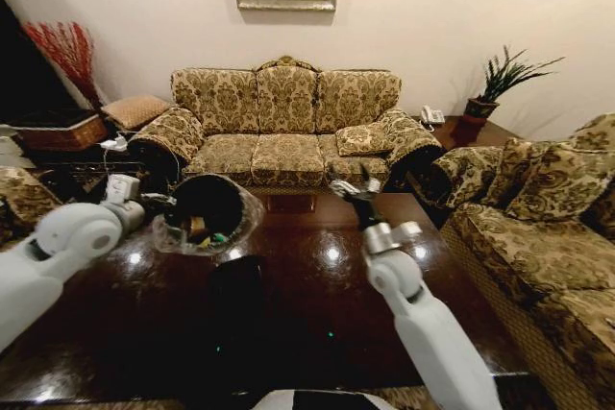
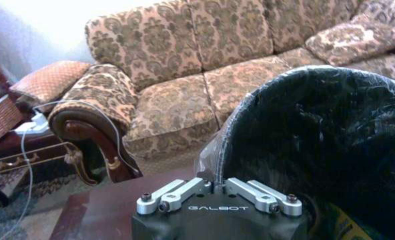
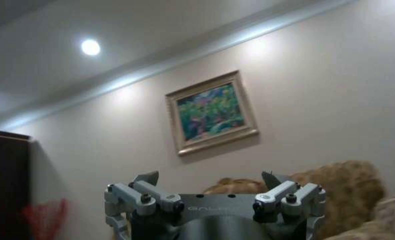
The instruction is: Move to the front of the table and place the trash on the table into the trash bin.
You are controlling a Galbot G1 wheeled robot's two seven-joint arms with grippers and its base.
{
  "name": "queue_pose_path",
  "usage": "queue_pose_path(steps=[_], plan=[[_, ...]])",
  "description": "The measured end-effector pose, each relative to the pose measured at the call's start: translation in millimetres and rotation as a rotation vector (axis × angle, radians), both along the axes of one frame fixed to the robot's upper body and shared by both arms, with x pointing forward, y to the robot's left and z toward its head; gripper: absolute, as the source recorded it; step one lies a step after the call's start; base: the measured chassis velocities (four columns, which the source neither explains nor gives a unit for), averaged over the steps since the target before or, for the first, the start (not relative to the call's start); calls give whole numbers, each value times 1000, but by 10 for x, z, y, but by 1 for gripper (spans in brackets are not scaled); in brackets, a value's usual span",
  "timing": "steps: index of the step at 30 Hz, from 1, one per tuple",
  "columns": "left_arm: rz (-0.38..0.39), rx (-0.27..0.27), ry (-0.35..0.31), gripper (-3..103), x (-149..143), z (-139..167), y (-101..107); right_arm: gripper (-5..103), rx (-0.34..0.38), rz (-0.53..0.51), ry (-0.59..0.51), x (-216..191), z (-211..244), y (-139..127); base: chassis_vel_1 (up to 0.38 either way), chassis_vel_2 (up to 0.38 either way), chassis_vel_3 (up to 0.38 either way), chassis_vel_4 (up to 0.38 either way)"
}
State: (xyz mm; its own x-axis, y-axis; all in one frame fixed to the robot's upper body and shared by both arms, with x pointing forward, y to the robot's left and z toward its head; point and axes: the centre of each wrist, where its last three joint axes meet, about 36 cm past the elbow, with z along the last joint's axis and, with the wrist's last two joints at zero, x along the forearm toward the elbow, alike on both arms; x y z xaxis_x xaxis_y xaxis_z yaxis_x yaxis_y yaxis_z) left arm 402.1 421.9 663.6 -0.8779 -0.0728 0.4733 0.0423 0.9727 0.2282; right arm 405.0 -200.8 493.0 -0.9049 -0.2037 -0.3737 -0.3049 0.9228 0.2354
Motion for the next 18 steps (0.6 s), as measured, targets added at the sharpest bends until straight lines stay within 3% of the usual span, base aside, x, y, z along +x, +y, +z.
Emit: queue_pose_path(steps=[8,18], plan=[[-7,-43,-9,0,-91,-33,-68,100,12,-48,-10,-269,-51,-100,0,0,0,0],[-27,-13,-29,0,-121,-49,-110,100,30,-49,-14,-543,-33,-52,43,-47,-57,57]])
